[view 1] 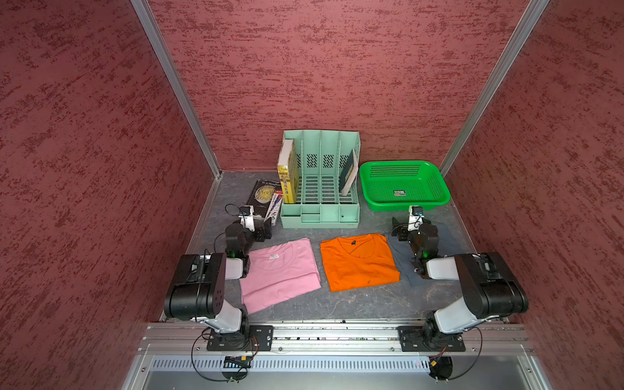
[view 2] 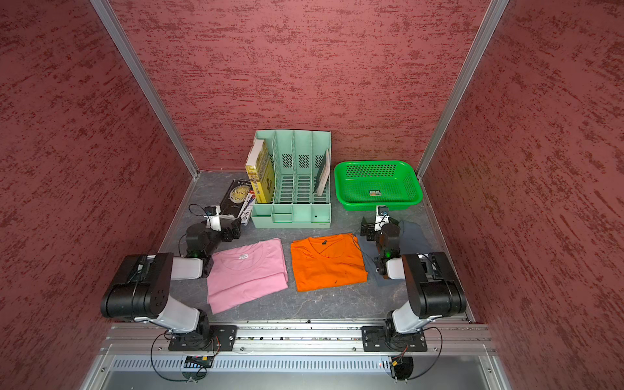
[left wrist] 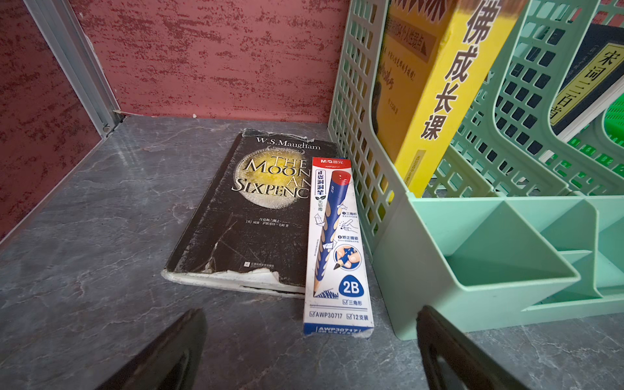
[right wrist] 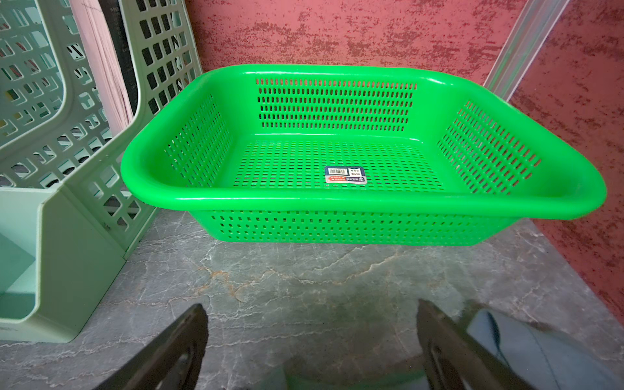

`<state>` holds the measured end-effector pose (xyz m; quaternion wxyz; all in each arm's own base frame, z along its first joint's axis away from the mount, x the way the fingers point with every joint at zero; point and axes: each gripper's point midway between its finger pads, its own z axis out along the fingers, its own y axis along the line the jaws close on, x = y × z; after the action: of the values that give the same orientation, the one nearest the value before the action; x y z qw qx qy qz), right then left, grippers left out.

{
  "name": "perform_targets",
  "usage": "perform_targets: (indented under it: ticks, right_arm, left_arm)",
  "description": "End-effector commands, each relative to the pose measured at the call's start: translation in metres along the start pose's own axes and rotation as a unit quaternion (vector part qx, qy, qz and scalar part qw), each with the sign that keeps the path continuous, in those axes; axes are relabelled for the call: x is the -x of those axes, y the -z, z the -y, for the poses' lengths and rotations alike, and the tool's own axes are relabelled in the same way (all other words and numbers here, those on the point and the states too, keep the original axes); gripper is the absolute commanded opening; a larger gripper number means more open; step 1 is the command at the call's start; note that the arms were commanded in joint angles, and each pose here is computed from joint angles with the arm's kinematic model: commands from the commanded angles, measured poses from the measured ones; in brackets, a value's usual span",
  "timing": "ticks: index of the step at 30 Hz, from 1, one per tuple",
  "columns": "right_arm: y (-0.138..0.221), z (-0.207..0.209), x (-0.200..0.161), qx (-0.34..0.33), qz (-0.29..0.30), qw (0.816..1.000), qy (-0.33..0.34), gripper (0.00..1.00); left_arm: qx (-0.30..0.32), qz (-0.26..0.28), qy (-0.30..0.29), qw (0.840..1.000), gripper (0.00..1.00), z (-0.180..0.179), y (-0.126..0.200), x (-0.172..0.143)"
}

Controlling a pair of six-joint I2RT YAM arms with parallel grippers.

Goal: Put the folded t-shirts into the basket
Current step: Move the T-shirt to the center of the board.

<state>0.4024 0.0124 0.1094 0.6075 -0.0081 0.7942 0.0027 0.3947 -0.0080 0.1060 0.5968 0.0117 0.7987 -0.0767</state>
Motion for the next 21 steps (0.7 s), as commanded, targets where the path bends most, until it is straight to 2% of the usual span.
perform_targets:
  ticks: [1,5,10,13,15,17,18,20,21]
  right_arm:
    - [0.001,-0.001,0.008,0.005,0.012,1.000,-0.005,0.98]
    - [0.008,0.000,0.011,0.004,0.031,0.999,-0.007,0.98]
    - [0.058,0.017,0.035,-0.039,0.109,0.993,-0.033,0.99]
    - [0.072,0.001,0.046,0.007,0.072,0.997,-0.019,0.99]
    - [0.084,-0.012,0.067,0.043,0.049,0.998,-0.010,0.99]
    - [0.096,-0.021,0.082,0.072,0.025,0.997,-0.021,0.99]
    - [0.103,-0.026,0.085,0.086,0.007,0.996,-0.033,0.99]
    - [0.115,-0.028,0.091,0.092,-0.026,0.992,-0.081,0.99]
    - [0.119,-0.026,0.091,0.081,-0.049,0.989,-0.113,0.98]
  left_arm:
    - [0.000,0.013,-0.002,1.000,1.00,0.001,-0.001,0.010]
    - [-0.007,0.013,-0.004,1.000,1.00,0.003,-0.001,0.009]
    - [-0.002,0.037,-0.014,0.999,1.00,0.007,0.012,0.020]
    - [-0.005,0.036,-0.022,0.999,1.00,0.014,0.022,0.041]
    - [-0.009,0.036,-0.027,0.999,1.00,0.023,0.029,0.054]
    - [0.011,0.054,0.016,0.998,1.00,0.022,0.037,0.074]
    - [0.023,0.060,0.065,0.996,1.00,0.019,0.042,0.084]
    - [0.063,0.018,0.192,0.979,1.00,0.007,0.052,0.079]
    - [0.073,0.009,0.252,0.965,1.00,0.006,0.058,0.079]
